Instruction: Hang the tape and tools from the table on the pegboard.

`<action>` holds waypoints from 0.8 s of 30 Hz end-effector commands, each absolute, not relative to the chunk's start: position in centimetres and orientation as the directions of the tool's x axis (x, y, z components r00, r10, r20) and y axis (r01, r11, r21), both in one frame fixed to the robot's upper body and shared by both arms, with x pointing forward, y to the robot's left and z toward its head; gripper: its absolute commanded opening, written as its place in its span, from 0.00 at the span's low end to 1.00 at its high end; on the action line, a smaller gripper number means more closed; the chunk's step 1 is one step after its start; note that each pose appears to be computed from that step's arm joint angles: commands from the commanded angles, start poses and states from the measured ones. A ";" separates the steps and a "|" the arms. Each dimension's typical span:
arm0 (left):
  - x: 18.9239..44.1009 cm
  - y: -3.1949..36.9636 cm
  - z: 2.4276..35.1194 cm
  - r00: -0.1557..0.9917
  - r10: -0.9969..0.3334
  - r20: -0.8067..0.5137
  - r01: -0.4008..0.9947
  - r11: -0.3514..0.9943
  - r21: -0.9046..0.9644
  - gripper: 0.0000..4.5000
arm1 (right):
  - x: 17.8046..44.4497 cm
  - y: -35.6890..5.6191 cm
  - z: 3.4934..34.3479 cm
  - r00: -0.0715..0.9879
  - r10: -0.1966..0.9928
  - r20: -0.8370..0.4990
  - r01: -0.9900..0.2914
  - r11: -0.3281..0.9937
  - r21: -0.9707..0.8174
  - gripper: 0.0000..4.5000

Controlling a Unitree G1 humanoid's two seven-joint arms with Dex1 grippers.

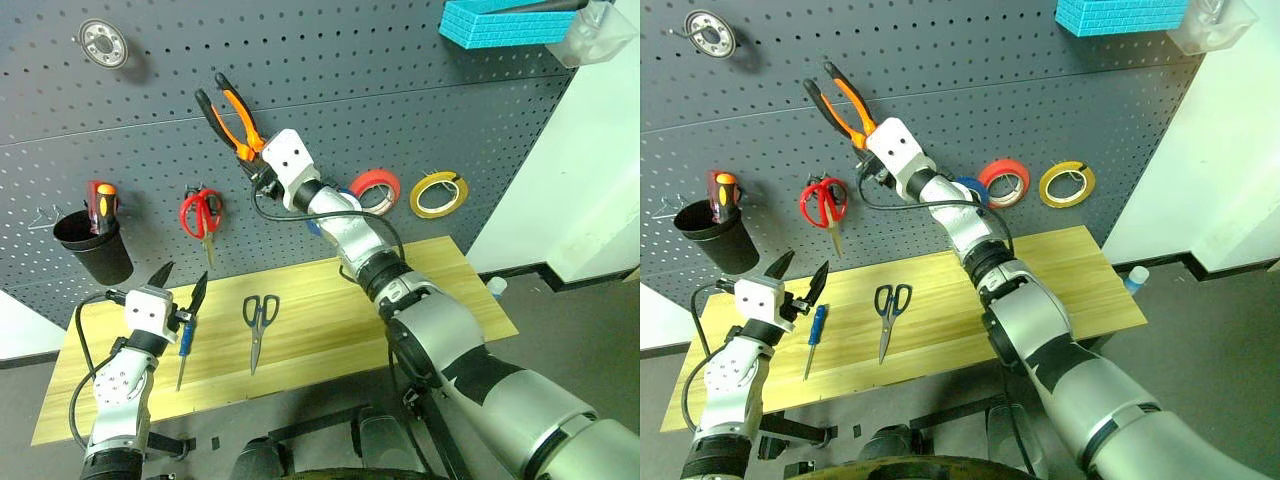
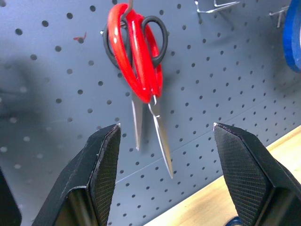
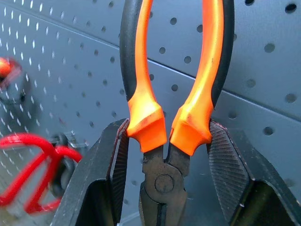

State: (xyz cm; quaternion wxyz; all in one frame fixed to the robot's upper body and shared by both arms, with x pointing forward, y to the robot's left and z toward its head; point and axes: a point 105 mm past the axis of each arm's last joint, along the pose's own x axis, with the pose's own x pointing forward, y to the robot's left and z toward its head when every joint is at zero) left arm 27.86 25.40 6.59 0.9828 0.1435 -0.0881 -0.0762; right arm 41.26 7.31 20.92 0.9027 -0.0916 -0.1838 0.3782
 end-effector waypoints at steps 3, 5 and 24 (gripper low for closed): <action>27.7 25.8 8.5 0.963 -0.157 0.221 0.077 0.940 0.333 0.73 | 40.6 8.8 23.8 0.602 0.721 0.342 -0.654 0.691 -0.307 0.47; 27.6 25.9 8.7 0.962 -0.149 0.228 0.066 0.939 0.337 0.73 | 40.5 8.9 23.7 0.603 0.721 0.341 -0.654 0.692 -0.307 0.47; 23.8 25.8 10.1 0.965 -0.119 0.234 0.038 0.945 0.325 0.73 | 40.2 7.2 24.1 0.599 0.650 0.467 -0.584 0.754 -0.299 0.47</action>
